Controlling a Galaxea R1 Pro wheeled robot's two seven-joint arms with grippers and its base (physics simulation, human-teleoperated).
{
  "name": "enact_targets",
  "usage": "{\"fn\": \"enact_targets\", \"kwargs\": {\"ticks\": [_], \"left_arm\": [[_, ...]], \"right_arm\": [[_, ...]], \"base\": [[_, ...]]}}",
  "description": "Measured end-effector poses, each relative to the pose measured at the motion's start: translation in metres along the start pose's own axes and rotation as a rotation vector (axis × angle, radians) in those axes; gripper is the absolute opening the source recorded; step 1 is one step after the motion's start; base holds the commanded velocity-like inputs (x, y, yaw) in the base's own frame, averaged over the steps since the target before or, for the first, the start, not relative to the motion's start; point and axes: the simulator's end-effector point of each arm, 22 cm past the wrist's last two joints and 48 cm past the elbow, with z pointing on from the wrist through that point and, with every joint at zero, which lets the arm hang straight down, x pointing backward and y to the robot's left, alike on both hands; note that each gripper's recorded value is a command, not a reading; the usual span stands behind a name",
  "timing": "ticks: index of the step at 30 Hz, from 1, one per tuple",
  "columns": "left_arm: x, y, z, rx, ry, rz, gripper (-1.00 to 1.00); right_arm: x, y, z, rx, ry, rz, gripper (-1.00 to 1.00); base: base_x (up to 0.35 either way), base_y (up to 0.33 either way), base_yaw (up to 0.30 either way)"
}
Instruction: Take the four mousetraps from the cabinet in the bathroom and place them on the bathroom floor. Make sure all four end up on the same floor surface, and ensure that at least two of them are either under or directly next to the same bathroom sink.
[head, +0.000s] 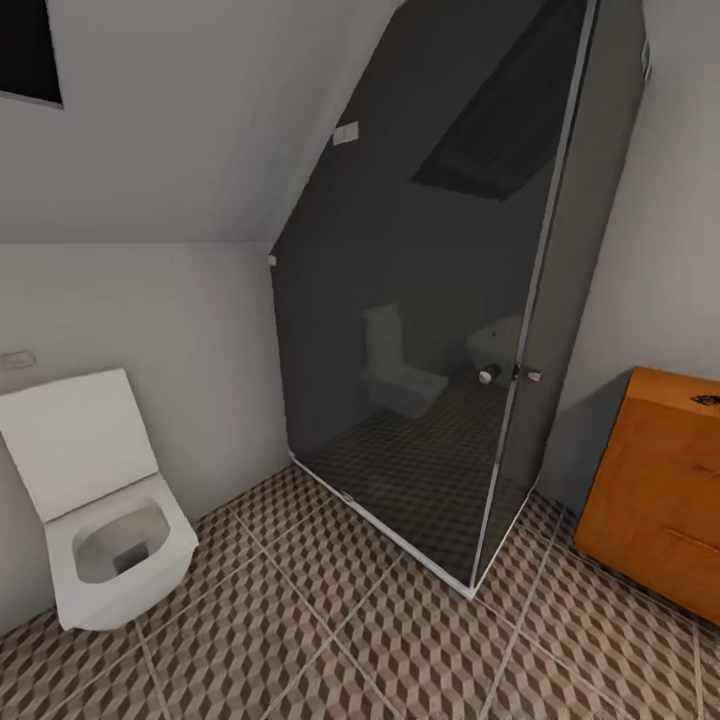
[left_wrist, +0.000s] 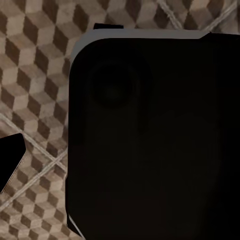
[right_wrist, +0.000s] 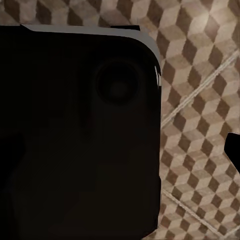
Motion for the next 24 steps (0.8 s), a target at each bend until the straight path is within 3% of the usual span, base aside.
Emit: {"fn": "enact_targets", "kwargs": {"ticks": [24], "left_arm": [[-0.0003,-0.0001,0.0,0.0,-0.001,0.0,1.0]], "right_arm": [[0.0001,0.0,0.0,0.0,0.001,0.0,1.0]], "base": [[0.0,0.0,-0.284]]}}
